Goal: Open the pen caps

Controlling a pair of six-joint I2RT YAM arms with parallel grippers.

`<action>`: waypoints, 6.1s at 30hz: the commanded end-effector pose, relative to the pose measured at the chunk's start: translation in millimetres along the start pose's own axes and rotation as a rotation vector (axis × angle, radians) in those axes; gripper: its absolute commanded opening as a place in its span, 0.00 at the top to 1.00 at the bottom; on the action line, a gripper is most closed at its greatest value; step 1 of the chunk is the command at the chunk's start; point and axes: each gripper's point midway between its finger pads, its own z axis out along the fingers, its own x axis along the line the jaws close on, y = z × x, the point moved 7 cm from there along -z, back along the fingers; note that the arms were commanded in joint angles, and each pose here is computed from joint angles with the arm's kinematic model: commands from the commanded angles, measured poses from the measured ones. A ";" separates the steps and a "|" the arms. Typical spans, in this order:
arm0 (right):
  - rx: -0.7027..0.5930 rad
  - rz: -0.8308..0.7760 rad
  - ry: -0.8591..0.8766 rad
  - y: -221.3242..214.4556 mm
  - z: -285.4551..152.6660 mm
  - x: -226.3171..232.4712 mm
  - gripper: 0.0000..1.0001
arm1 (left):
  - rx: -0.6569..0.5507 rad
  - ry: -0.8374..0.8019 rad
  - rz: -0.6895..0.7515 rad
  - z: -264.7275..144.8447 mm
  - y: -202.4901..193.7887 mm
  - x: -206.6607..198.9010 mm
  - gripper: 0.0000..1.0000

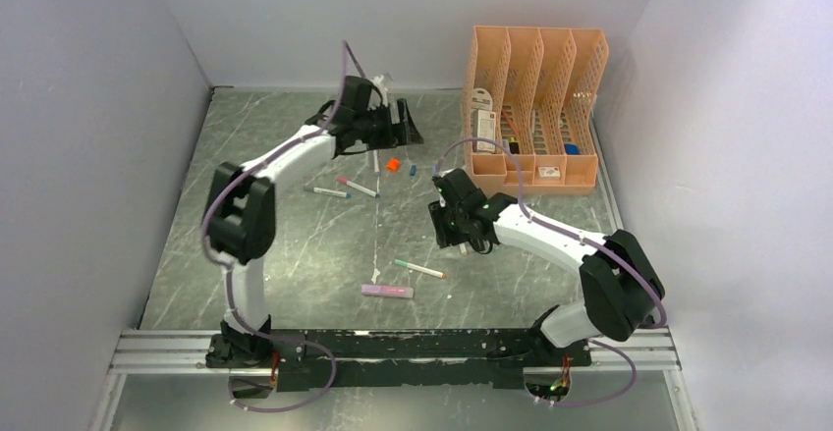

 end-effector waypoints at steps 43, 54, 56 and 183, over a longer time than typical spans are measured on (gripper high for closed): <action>-0.094 0.059 0.310 35.6 -23.6 37.3 1.00 | -0.093 -0.298 -0.082 -166.0 -77.6 -6.4 0.02; -0.200 0.200 0.707 62.7 -59.4 50.2 1.00 | -0.062 -0.436 -0.117 -132.0 -99.1 -47.4 0.03; -0.198 0.201 0.713 62.9 -59.6 50.7 1.00 | -0.067 -0.438 -0.125 -128.4 -100.9 -49.0 0.03; 0.045 0.072 -0.090 15.2 30.9 -15.8 0.73 | -0.091 -0.256 -0.108 -96.1 -35.6 -2.2 0.78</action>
